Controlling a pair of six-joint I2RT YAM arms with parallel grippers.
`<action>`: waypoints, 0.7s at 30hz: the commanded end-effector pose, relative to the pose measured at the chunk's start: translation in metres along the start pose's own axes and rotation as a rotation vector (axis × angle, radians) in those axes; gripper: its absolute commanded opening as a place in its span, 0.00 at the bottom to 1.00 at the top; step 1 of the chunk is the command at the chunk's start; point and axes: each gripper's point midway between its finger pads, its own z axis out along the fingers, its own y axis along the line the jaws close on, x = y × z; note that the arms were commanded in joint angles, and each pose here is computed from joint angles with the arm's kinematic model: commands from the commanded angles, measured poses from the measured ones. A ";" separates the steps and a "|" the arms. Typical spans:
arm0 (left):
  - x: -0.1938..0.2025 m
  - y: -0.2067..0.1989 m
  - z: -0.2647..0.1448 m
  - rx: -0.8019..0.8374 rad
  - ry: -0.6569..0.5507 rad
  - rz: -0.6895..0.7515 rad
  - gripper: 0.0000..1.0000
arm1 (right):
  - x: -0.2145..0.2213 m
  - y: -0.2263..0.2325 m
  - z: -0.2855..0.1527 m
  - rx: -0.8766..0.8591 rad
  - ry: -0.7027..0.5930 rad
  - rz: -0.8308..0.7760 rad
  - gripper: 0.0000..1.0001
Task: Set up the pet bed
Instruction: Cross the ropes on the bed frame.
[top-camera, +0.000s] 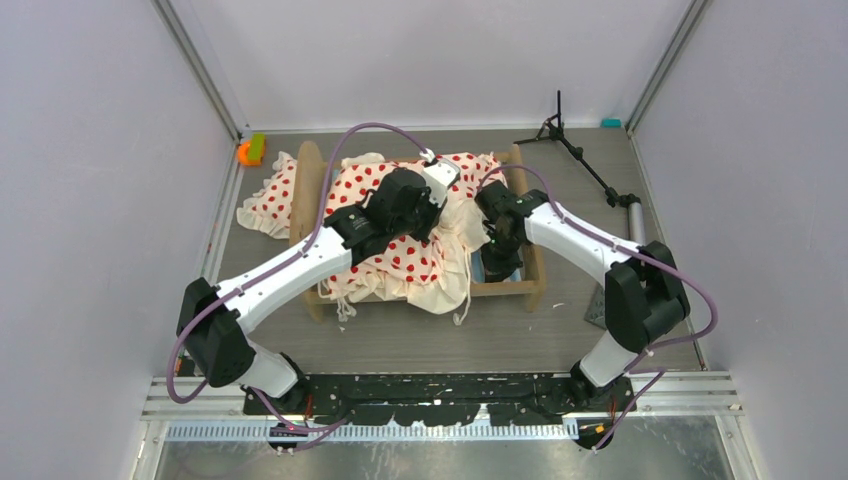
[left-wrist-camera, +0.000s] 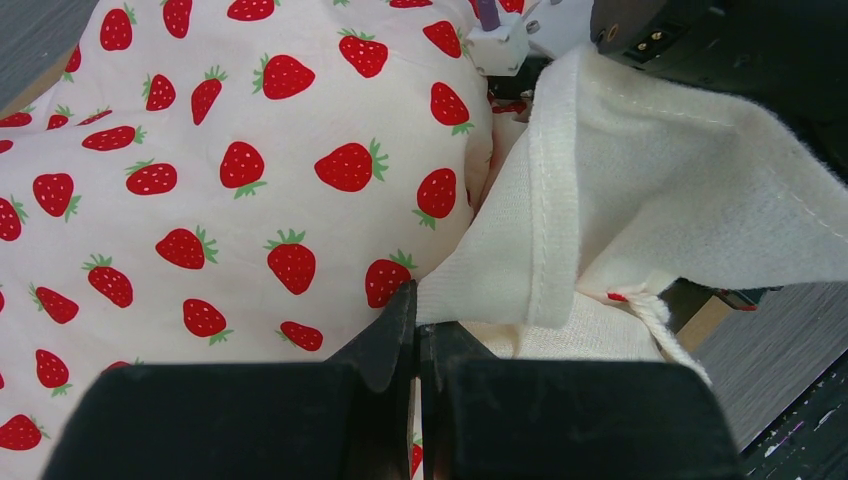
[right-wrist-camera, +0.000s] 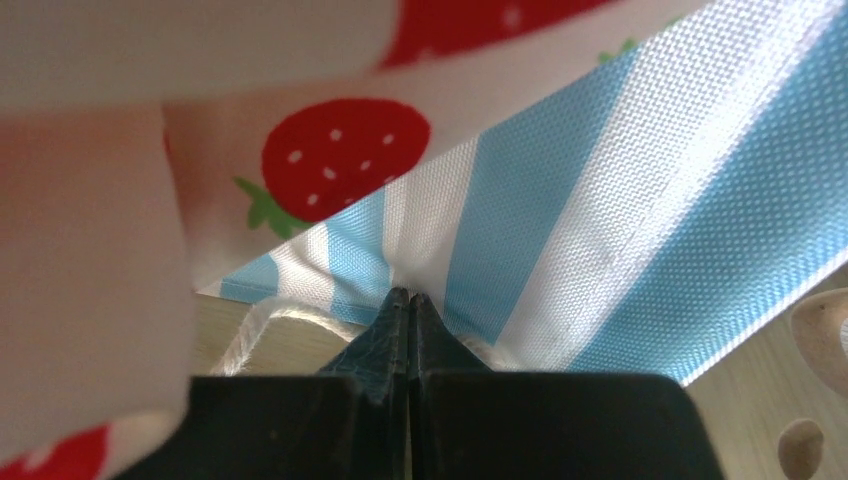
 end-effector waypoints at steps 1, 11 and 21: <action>-0.018 0.004 -0.008 -0.012 -0.066 0.002 0.00 | 0.023 -0.037 0.044 0.188 0.118 0.002 0.00; -0.006 0.003 0.003 -0.007 -0.027 0.000 0.00 | 0.025 -0.049 0.062 0.264 0.166 0.006 0.00; 0.027 0.002 0.024 -0.020 0.024 -0.041 0.00 | 0.032 -0.005 0.041 0.031 0.283 -0.031 0.00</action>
